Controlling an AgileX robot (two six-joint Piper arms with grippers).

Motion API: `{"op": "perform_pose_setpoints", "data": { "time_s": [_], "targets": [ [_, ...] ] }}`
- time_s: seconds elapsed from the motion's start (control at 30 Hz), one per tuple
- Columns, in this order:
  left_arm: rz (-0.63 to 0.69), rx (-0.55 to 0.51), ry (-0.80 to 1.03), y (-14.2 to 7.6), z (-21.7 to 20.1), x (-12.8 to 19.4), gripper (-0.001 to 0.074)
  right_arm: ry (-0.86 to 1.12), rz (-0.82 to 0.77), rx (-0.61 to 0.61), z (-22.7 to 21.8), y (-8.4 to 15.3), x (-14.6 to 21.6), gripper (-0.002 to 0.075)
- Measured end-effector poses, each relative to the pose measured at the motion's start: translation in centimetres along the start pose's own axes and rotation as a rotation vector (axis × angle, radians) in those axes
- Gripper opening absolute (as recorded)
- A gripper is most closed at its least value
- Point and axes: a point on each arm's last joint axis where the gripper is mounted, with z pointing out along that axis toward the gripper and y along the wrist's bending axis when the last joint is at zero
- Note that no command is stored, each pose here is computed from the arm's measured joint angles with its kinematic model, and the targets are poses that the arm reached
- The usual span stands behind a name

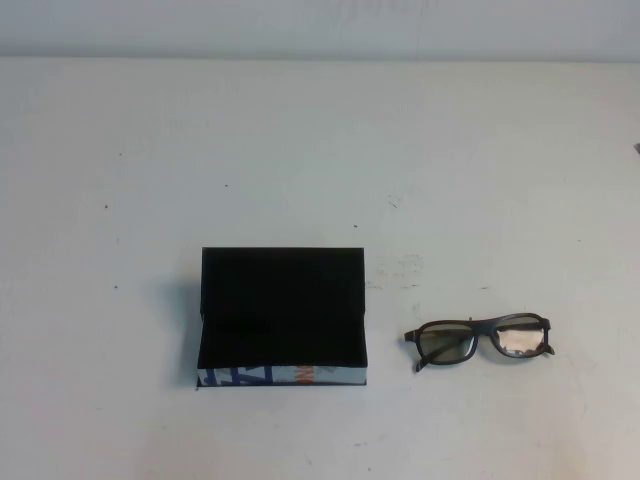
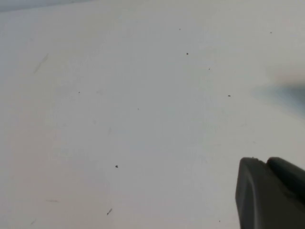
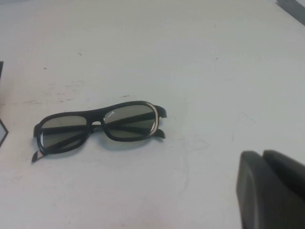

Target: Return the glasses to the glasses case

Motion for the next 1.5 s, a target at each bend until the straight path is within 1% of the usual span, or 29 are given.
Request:
{"op": "perform_pose_setpoints", "data": {
  "time_s": [0.2,0.47,0.73,0.8,0.9,1.0,1.07,1.17,1.27,1.37,1.5],
  "targets": [
    [0.0,0.0,-0.001,0.0,0.0,0.0,-0.0001,-0.013,-0.003,0.001,0.0,0.0,-0.1,-0.0011],
    [0.0,0.0,-0.001,0.0,0.0,0.0,-0.0001,-0.097,0.164,-0.051,-0.1,0.4,-0.9,-0.0011],
    [0.0,0.0,-0.001,0.0,0.0,0.0,-0.0001,-0.124,0.221,-0.066,-0.1,0.5,-1.2,-0.0012],
    [0.0,0.0,-0.001,0.0,0.0,0.0,-0.0001,-0.161,0.31,-0.087,-0.1,0.5,-1.6,-0.0012],
    [0.0,0.0,-0.001,0.0,0.0,0.0,-0.0001,-0.236,0.5,-0.119,-0.3,0.5,-2.3,-0.0012],
    [0.0,0.0,-0.001,0.0,0.0,0.0,-0.0001,-0.31,0.591,-0.116,-0.5,0.2,-2.9,-0.0012],
    [0.0,0.0,-0.001,0.0,0.0,0.0,-0.0001,-0.317,0.642,-0.123,-0.5,0.1,-3.0,-0.0012],
    [0.0,0.0,-0.001,0.0,0.0,0.0,-0.0001,-0.248,0.7,-0.162,-0.4,0.6,-2.5,-0.0012],
    [0.0,0.0,-0.001,0.0,0.0,0.0,-0.0001,-0.132,0.703,-0.225,-0.5,1.5,-2.1,-0.0012],
    [0.0,0.0,-0.001,0.0,0.0,0.0,-0.0001,-0.044,0.687,-0.281,-0.9,2.6,-3.1,-0.0012],
    [0.0,0.0,-0.001,0.0,0.0,0.0,-0.0001,0.108,0.622,-0.31,-1.0,3.8,-5.1,-0.0012]
  ]
}}
